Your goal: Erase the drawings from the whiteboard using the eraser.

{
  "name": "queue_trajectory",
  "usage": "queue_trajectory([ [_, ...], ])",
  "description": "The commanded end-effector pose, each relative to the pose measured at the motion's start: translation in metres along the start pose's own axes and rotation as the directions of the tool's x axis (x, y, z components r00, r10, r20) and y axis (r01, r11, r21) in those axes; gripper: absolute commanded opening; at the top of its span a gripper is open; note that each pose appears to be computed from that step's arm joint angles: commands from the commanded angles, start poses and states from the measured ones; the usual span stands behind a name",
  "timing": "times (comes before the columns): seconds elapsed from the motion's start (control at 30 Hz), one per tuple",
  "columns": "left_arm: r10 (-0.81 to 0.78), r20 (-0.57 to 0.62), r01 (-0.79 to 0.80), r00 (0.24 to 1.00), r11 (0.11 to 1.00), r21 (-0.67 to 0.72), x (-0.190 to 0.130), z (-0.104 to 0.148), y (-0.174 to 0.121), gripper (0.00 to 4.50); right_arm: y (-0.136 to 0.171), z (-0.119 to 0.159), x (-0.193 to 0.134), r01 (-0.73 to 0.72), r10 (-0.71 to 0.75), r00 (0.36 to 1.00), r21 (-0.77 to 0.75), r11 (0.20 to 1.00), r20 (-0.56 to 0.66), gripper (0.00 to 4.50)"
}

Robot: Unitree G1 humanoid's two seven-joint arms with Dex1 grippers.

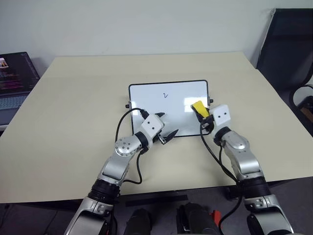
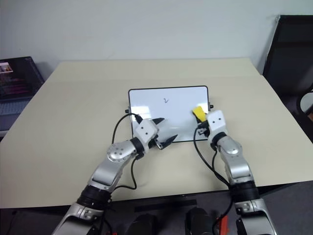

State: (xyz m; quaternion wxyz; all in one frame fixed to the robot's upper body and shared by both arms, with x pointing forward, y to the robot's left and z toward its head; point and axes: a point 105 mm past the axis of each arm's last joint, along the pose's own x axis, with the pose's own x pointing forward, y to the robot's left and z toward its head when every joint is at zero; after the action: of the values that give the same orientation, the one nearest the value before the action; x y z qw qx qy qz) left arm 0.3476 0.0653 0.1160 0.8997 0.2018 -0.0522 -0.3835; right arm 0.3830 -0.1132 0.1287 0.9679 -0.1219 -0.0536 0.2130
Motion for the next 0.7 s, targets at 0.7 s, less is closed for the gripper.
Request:
queue_trajectory([
  [0.7,0.045,0.021,-0.046,0.999,0.999,0.024,-0.003,0.007,0.010,4.50,-0.016,-0.034,-0.040,0.042,-0.073,0.953,-0.110,0.993,-0.296,1.29],
])
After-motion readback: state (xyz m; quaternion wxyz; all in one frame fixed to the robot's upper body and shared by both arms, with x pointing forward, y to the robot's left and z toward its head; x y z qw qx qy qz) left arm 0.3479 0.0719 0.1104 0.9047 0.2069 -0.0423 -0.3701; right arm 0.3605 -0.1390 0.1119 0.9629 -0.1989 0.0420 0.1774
